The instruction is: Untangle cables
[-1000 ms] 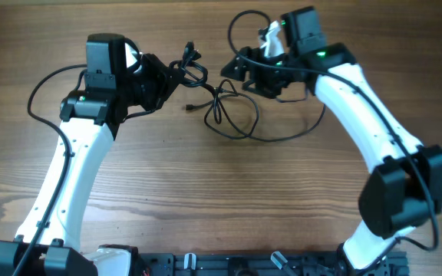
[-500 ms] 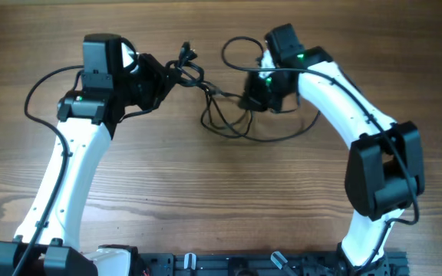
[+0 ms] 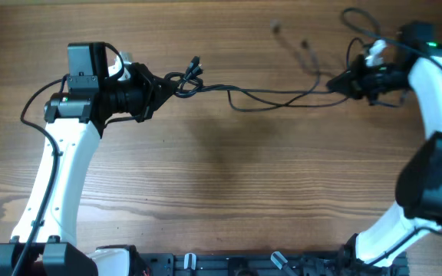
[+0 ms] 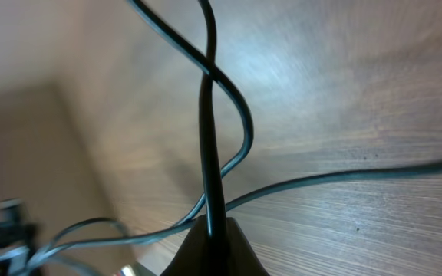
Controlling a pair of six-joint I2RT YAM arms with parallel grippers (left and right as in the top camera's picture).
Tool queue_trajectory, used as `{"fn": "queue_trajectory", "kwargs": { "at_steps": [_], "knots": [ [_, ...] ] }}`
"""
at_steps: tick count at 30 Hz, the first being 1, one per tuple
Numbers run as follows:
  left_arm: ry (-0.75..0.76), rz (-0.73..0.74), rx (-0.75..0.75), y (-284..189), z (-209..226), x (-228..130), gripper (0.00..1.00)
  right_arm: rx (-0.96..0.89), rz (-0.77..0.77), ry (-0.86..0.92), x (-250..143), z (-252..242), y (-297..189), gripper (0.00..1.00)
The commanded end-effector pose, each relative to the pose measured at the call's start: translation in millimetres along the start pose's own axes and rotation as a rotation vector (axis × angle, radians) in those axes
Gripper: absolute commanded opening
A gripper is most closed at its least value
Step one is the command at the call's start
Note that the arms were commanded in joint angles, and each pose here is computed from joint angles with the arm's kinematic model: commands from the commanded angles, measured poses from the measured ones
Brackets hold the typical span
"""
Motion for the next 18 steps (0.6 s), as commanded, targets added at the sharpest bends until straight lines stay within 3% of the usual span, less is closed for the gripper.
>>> {"fn": "queue_trajectory", "kwargs": {
  "at_steps": [1, 7, 8, 11, 12, 14, 18],
  "knots": [
    [0.017, -0.254, 0.057, -33, 9, 39, 0.04, -0.131, -0.242, -0.041, 16, -28, -80, 0.04],
    [0.074, -0.132, -0.043, -30, -4, 27, 0.04, -0.446, -0.128, -0.032, -11, -43, -58, 0.04],
    [0.126, -0.083, -0.092, -30, -11, 22, 0.04, -0.503, -0.116, -0.039, -14, -44, -50, 0.13],
    [0.206, 0.001, -0.161, -31, -19, 12, 0.04, -0.585, -0.102, -0.038, -20, -44, -40, 0.58],
    [0.237, 0.021, -0.177, -31, -20, 9, 0.04, -0.589, -0.095, -0.052, -21, -41, -36, 0.68],
    [0.306, 0.049, -0.204, -32, -22, 5, 0.04, -0.556, -0.091, -0.084, -21, -33, -30, 0.74],
    [0.542, 0.147, -0.316, -34, -31, -13, 0.04, -0.174, -0.007, -0.392, -29, 18, -14, 0.77]
  ]
}}
Point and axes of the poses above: each gripper's point midway between its finger pads, its own y axis out along the fingers, its own z axis along the line the jaws close on, x = y × z, the point moved 6 cm from there along -y, back along the fingers, and after that the axes turned 2 degrees about -y, right-handed, at the moved point
